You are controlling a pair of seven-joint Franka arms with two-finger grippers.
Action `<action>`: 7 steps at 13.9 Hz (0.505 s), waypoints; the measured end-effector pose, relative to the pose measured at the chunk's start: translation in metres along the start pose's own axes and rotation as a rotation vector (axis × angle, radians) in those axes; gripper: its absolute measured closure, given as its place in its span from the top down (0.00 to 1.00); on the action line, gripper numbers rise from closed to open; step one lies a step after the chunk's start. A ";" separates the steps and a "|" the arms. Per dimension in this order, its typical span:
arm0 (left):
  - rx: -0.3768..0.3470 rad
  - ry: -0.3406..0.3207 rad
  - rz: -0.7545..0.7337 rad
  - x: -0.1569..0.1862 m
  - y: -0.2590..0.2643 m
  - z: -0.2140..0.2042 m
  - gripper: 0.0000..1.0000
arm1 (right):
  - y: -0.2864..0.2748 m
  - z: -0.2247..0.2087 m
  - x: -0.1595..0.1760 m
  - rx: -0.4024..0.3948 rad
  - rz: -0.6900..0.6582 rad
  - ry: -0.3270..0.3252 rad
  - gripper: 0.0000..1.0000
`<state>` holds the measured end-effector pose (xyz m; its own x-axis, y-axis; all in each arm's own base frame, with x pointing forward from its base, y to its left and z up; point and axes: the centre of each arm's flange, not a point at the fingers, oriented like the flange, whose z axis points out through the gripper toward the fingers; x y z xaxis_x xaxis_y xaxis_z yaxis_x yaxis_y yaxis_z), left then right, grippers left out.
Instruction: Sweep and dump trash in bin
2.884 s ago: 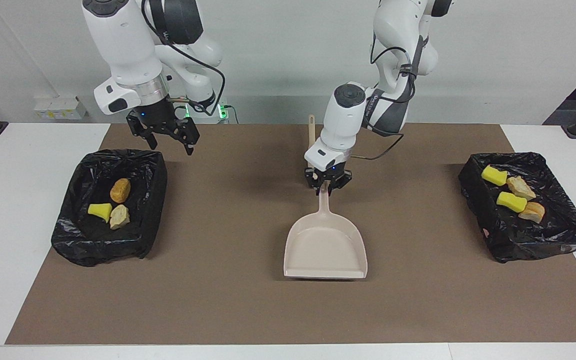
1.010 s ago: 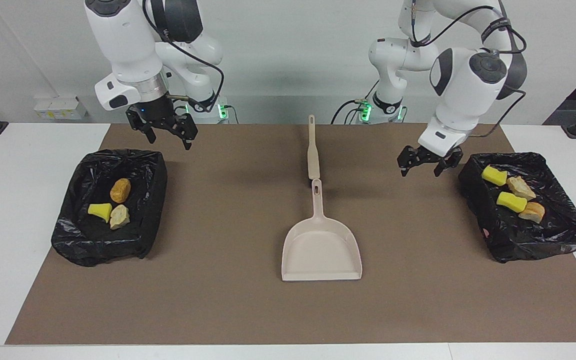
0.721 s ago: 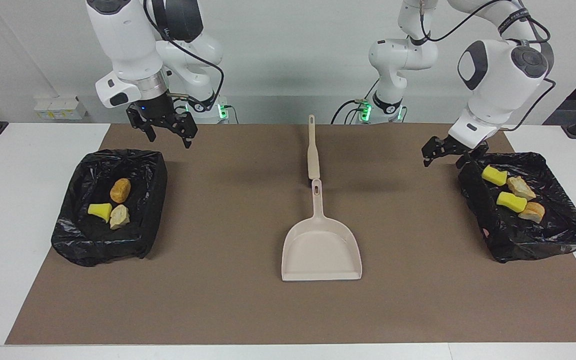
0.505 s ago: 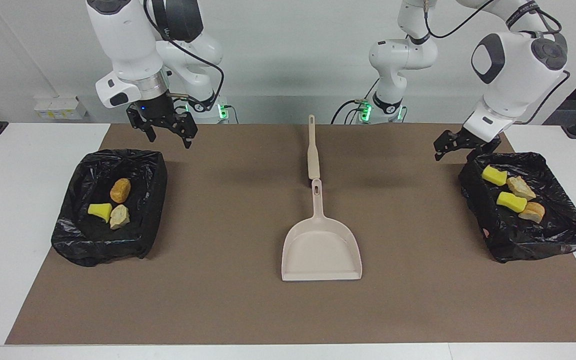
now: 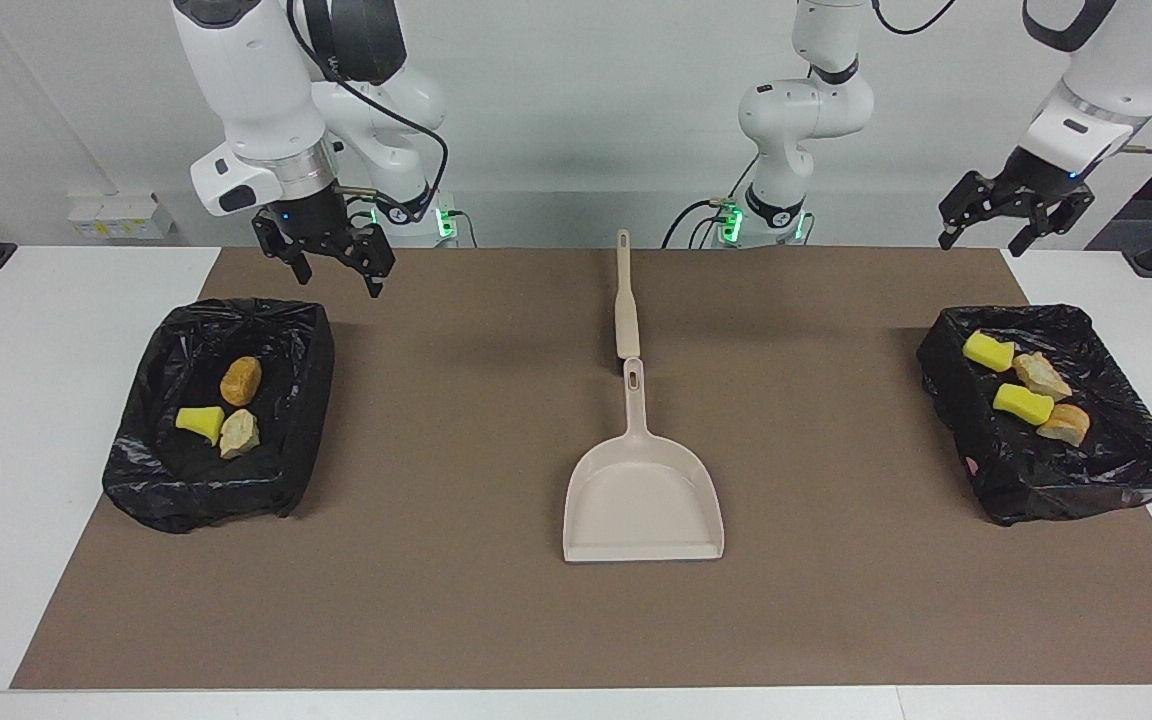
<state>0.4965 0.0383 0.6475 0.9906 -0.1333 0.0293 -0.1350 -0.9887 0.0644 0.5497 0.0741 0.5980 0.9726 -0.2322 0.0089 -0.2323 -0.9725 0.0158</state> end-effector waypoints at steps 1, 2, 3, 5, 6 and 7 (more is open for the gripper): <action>0.002 0.008 0.004 -0.001 0.002 -0.010 1.00 | 0.000 0.000 0.000 0.000 0.000 0.000 1.00; 0.004 0.017 0.006 -0.001 0.004 -0.016 1.00 | 0.000 0.000 0.000 0.000 0.000 0.000 1.00; 0.006 0.024 0.007 0.000 0.004 -0.021 1.00 | 0.000 0.000 0.000 0.000 0.000 0.000 1.00; 0.008 0.033 0.007 0.004 0.004 -0.026 1.00 | 0.000 0.000 0.000 0.000 0.001 0.000 1.00; 0.010 0.037 0.005 0.007 0.003 -0.027 1.00 | 0.001 0.000 0.000 0.000 0.002 0.000 1.00; 0.010 0.037 0.000 0.011 0.003 -0.026 1.00 | 0.001 0.000 0.001 0.000 0.003 0.000 1.00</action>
<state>0.5066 0.0357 0.6740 0.9892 -0.1308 0.0666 -0.1345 -0.9894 0.0543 0.5499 0.0726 0.5980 0.9720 -0.2348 0.0093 -0.2349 -0.9719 0.0156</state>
